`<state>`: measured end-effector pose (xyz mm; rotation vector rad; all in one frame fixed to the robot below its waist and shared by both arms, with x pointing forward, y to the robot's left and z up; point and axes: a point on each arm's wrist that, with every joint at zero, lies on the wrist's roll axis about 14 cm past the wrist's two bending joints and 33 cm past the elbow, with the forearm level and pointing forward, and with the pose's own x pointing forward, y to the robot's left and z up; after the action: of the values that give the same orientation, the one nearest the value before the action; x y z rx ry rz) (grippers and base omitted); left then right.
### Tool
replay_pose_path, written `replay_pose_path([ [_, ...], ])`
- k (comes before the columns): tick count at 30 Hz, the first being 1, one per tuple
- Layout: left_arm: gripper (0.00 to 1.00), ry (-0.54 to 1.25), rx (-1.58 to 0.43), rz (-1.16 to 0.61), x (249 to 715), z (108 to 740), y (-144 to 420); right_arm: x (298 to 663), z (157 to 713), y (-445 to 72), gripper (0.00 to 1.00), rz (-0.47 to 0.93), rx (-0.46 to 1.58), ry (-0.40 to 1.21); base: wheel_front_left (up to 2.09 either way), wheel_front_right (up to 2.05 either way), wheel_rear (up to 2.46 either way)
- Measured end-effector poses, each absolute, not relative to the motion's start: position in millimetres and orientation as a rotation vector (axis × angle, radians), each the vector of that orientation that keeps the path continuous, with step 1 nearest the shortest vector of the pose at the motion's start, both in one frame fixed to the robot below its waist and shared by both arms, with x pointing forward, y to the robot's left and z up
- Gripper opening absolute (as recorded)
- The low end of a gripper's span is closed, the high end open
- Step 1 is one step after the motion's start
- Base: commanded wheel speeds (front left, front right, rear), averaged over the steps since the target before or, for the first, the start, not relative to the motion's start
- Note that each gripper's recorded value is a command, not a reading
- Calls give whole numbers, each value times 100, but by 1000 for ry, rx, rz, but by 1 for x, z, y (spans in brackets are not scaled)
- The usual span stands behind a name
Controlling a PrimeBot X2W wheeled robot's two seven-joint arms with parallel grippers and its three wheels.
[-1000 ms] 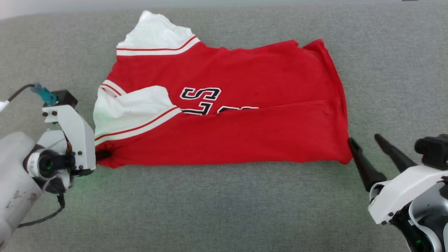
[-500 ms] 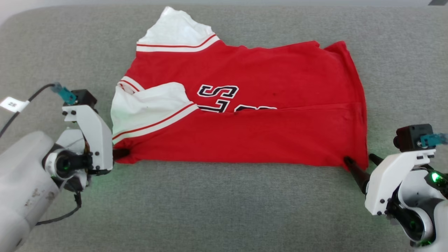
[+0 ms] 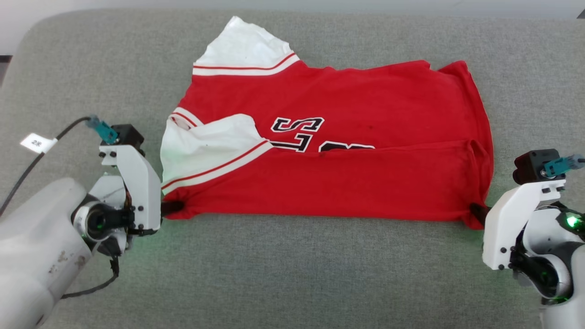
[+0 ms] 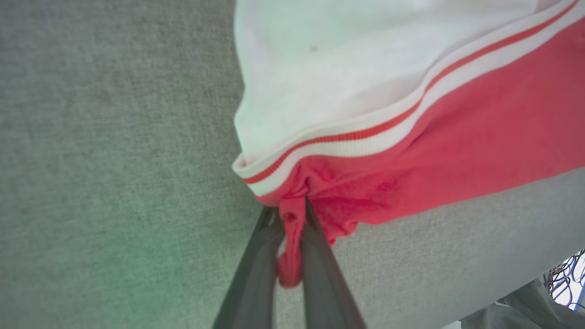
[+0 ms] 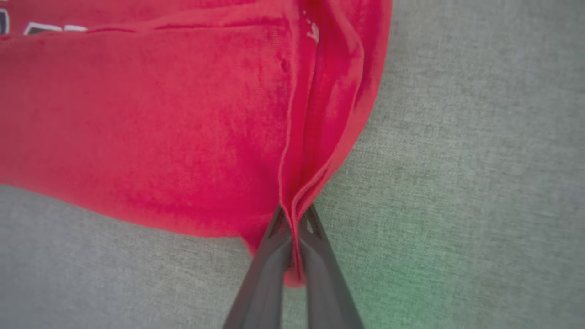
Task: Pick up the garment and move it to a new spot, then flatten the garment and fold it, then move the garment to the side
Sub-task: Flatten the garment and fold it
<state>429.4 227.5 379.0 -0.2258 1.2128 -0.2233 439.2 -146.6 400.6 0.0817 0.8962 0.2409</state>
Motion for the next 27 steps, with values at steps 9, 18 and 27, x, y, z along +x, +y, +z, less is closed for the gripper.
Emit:
replay_pose_path([
  [9, 0, 1221, -183, -234, 416, 386, 233, 427, 420, -154, 0, 275, 40, 917, 0, 0, 0],
  [18, 0, 1257, -127, -257, 392, 390, 232, 395, 429, -159, 0, 293, 23, 969, 0, 0, 0],
  [27, 0, 1291, -110, -266, 370, 385, 226, 375, 417, -159, 0, 276, 68, 1012, 0, 0, 0],
])
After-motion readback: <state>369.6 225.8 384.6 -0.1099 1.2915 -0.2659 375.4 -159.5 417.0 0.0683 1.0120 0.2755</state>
